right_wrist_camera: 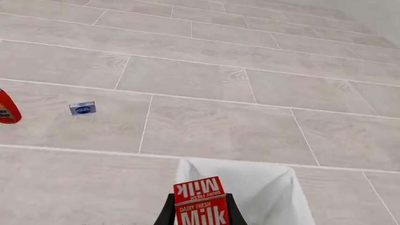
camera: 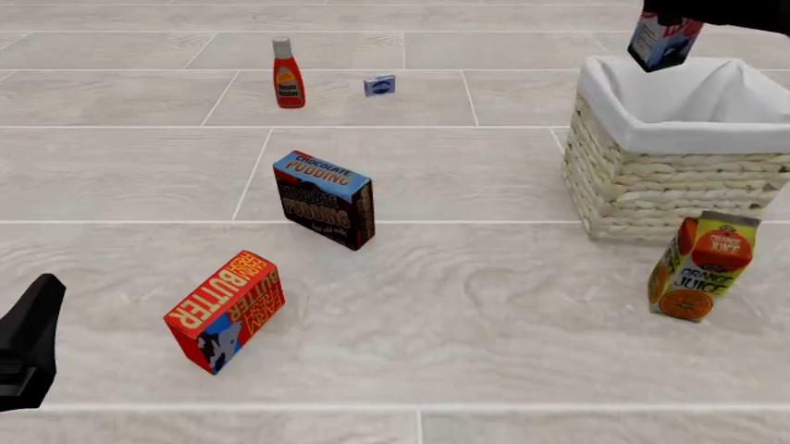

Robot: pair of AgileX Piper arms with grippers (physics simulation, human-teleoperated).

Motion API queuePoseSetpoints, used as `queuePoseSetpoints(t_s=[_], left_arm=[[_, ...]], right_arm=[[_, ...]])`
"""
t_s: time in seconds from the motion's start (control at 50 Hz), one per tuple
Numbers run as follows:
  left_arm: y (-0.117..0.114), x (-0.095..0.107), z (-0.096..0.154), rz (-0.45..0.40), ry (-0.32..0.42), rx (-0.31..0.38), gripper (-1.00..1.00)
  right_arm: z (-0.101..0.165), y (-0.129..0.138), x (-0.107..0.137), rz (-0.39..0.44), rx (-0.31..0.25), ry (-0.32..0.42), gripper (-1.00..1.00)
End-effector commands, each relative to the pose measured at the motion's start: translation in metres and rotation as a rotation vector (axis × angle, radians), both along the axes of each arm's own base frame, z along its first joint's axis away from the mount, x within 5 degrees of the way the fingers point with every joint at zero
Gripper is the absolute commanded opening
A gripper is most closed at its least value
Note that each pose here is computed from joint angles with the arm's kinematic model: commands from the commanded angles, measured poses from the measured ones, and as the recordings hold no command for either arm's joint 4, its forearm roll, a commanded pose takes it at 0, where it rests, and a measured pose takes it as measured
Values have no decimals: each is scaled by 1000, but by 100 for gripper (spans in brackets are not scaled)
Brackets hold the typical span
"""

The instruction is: Pick the milk and place it in the basket.

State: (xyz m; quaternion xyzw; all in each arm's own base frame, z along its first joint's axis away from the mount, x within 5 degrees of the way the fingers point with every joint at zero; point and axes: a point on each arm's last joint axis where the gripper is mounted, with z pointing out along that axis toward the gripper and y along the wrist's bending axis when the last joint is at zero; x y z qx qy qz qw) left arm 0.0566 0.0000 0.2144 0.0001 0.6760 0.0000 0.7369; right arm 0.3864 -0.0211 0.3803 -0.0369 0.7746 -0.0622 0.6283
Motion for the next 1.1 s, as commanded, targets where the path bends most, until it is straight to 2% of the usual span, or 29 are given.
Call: queuePoseSetpoints(t_s=[0.02, 0.64, 1.1], left_arm=[[0, 0, 0, 0, 0, 0, 100], [0, 0, 0, 0, 0, 0, 100], [0, 0, 0, 0, 0, 0, 100]], right_arm=[[3, -22, 1, -53, -30, -1, -100], [-27, -60, 31, -128, -40, 93, -100], [-49, -57, 49, -123, 7, 141, -100]])
